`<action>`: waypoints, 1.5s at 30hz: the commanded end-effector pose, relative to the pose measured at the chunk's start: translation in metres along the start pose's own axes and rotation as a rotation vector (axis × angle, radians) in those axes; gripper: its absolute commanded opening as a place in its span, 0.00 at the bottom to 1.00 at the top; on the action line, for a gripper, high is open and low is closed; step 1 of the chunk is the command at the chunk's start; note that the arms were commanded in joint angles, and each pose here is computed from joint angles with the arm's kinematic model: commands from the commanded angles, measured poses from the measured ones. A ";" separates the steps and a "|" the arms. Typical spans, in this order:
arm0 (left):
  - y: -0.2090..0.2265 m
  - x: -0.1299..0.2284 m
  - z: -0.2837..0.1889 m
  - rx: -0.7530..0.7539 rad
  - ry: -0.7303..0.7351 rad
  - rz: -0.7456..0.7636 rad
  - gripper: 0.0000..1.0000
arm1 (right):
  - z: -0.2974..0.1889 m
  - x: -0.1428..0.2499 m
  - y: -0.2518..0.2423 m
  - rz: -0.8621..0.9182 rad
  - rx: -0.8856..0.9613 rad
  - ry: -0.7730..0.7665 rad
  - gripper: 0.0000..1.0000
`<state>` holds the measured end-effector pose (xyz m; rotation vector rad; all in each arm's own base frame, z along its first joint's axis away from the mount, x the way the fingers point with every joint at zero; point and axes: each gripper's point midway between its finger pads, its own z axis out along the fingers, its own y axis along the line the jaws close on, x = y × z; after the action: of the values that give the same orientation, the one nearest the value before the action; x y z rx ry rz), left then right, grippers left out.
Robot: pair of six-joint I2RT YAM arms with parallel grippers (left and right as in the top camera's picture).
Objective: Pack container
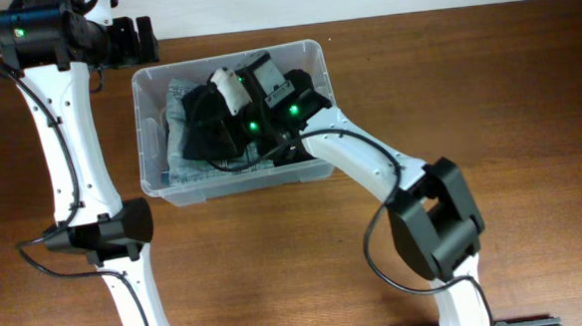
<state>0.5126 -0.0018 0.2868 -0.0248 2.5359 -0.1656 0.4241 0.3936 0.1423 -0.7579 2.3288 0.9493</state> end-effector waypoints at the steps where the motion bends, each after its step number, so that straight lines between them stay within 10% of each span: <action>1: -0.001 -0.005 -0.016 -0.007 -0.037 0.018 0.99 | 0.017 0.011 -0.010 0.034 0.006 0.033 0.20; 11: -0.001 -0.005 -0.016 -0.007 -0.037 0.018 0.99 | -0.060 -0.056 0.006 0.006 0.021 -0.096 0.38; 13: -0.001 -0.005 -0.016 -0.007 -0.037 0.018 0.99 | -0.095 -0.074 0.003 0.019 0.089 -0.126 0.64; 14: -0.001 -0.005 -0.016 -0.007 -0.037 0.018 0.99 | -0.118 -0.082 -0.002 0.033 0.141 -0.140 0.98; 36: -0.001 -0.005 -0.016 -0.007 -0.037 0.018 0.99 | -0.440 -0.007 0.011 -0.111 0.605 -0.187 0.98; 45: -0.001 -0.005 -0.016 -0.007 -0.037 0.018 0.99 | -0.471 0.030 0.030 -0.341 0.725 -0.447 0.99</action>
<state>0.5126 -0.0018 0.2868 -0.0243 2.5359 -0.1655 0.2735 0.0613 0.4645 -0.5321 1.8759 0.0973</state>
